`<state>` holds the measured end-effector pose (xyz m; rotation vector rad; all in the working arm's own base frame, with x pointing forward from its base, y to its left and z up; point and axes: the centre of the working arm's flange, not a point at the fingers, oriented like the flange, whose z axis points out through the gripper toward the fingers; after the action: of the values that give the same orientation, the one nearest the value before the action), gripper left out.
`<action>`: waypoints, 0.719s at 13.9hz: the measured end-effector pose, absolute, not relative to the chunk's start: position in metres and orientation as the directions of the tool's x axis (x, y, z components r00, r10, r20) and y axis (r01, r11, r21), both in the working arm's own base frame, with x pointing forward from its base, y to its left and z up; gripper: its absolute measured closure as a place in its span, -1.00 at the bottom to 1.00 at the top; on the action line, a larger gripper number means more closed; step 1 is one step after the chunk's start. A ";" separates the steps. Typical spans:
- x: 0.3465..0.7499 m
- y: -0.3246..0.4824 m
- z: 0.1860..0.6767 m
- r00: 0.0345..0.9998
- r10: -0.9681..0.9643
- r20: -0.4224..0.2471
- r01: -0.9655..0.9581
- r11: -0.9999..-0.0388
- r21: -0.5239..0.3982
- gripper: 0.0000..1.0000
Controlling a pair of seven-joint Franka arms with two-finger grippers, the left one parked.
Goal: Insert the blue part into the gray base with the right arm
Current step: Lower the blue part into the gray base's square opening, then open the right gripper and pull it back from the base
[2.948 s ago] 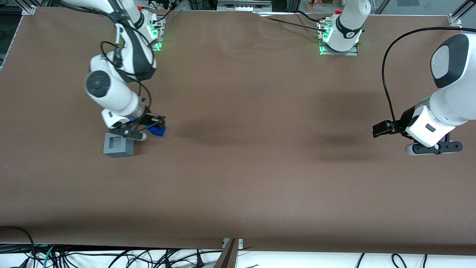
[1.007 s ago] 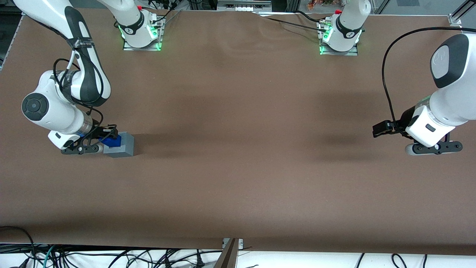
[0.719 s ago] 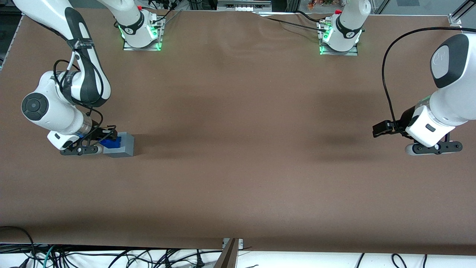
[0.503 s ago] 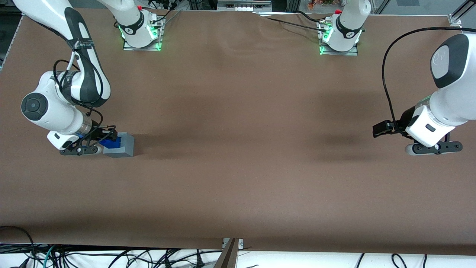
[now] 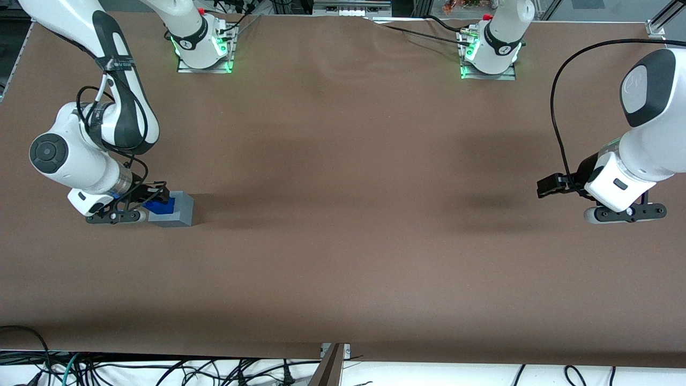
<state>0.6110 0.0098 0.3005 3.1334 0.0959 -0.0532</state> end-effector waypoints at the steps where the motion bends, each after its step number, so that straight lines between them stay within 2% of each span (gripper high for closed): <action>1: 0.611 0.010 0.300 0.998 0.050 -0.031 0.050 -0.999 -0.004 -0.01; 4: 0.613 0.015 0.290 0.999 0.027 -0.029 0.026 -0.999 -0.034 -0.01; 10: 0.614 0.016 0.287 0.999 0.029 -0.029 0.028 -0.999 -0.033 -0.03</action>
<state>0.6136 0.0159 0.2869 3.1733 0.0446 -0.0462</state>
